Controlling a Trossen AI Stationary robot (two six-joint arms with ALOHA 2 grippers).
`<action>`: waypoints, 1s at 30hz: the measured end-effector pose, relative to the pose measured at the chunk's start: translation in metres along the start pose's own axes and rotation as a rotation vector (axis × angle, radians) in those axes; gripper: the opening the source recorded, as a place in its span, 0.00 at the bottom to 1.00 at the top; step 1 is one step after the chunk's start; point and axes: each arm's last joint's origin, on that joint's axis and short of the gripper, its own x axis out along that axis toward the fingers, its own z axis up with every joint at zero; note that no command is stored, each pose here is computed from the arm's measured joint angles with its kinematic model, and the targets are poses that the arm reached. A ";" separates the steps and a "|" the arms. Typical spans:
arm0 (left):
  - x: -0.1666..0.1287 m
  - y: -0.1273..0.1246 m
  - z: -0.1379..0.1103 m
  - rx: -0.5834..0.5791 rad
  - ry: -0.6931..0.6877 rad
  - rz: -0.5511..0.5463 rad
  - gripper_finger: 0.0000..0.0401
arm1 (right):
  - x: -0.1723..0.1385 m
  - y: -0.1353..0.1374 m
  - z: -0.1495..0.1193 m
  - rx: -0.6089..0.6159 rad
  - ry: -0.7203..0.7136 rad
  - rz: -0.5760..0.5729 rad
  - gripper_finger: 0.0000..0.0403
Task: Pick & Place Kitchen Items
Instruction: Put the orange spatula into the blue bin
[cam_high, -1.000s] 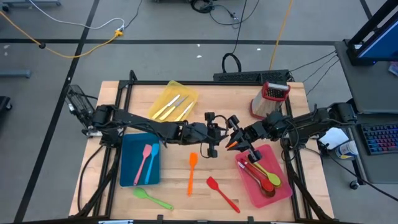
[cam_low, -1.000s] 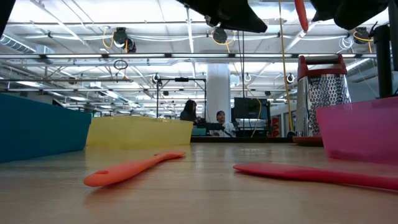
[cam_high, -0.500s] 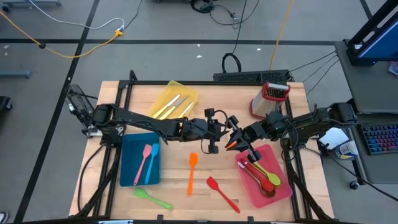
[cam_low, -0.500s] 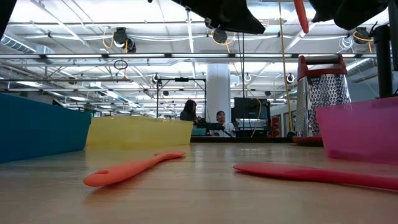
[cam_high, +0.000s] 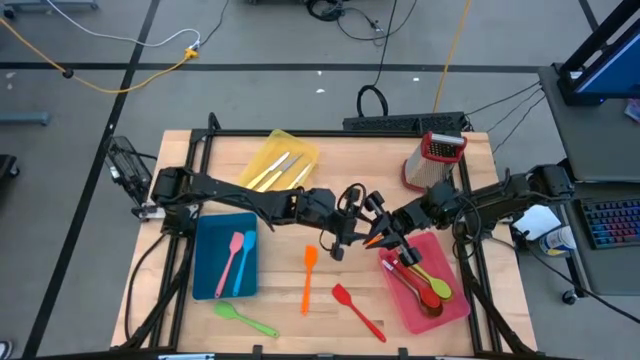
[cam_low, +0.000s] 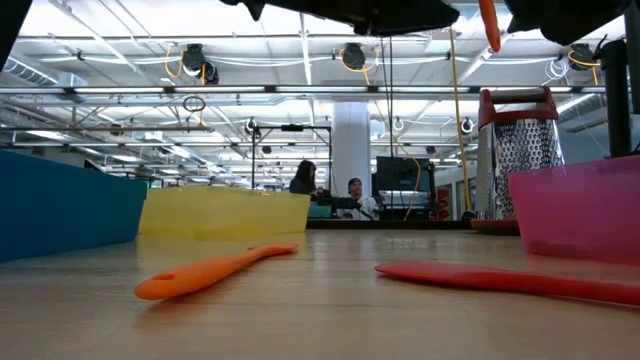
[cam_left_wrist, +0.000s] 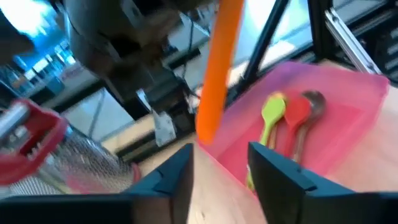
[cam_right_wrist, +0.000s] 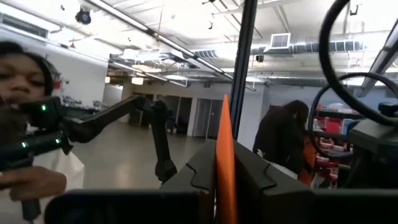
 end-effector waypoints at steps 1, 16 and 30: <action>0.001 0.000 0.001 0.006 -0.016 0.008 0.42 | 0.000 0.001 -0.001 -0.010 0.004 0.002 0.05; 0.006 -0.001 0.010 -0.007 -0.156 0.048 0.54 | 0.001 0.003 -0.005 -0.034 0.046 0.033 0.05; 0.006 0.004 0.007 -0.088 -0.143 0.058 0.37 | 0.000 0.000 -0.008 -0.188 0.078 -0.050 0.05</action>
